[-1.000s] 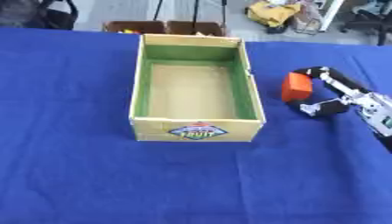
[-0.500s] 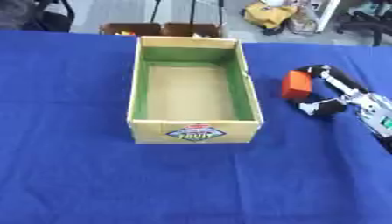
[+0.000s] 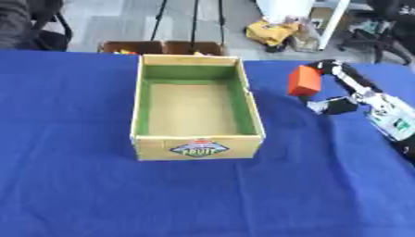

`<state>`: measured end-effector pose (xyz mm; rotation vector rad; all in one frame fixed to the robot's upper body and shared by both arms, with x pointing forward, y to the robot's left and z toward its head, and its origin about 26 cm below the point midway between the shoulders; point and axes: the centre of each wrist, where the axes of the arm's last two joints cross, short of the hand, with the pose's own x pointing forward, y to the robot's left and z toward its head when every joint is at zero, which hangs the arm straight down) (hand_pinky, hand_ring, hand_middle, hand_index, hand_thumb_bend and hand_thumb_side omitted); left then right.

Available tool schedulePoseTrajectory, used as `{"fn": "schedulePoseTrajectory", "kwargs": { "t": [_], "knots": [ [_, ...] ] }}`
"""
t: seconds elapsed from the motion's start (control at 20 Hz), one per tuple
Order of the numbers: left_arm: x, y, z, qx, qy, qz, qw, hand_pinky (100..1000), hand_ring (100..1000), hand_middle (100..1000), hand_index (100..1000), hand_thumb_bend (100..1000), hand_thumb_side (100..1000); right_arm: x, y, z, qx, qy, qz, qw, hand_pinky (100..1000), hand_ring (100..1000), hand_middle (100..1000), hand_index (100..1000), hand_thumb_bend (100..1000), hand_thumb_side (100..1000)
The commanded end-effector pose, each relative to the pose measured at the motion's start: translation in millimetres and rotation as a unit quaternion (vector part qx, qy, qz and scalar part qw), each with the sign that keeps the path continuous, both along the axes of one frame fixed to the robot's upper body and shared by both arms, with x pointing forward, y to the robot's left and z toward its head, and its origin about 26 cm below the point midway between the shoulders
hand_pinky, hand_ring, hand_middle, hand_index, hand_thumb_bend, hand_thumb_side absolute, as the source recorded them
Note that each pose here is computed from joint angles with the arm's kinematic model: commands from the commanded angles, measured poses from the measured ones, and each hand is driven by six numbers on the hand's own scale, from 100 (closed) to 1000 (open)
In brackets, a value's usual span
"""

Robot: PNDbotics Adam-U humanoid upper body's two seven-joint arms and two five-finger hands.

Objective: Pick up objects on the table and place them in the box.

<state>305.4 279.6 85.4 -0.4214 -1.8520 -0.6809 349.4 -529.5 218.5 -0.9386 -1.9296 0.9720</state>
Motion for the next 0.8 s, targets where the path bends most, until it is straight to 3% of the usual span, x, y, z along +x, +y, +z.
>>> {"fn": "schedulePoseTrajectory", "kwargs": {
  "t": [0.05,0.4,0.8],
  "knots": [
    [0.3,2.3,2.7,-0.001,0.001,0.001,1.000,625,613,421,712,402,1000,2.8,8.7,30.8,-0.004,-0.020,0.025,0.999,731,661,215,487,100,197],
    [2.7,1.0,0.8,-0.007,0.012,-0.004,1.000,624,611,420,711,430,1000,16.4,38.3,53.1,-0.003,-0.025,0.082,0.996,731,664,221,496,100,168],
    [8.7,-5.8,6.1,-0.017,0.009,-0.017,1.000,622,609,413,710,447,1000,20.4,52.9,47.3,-0.026,-0.007,0.109,0.994,736,669,231,511,100,143]
  ]
}}
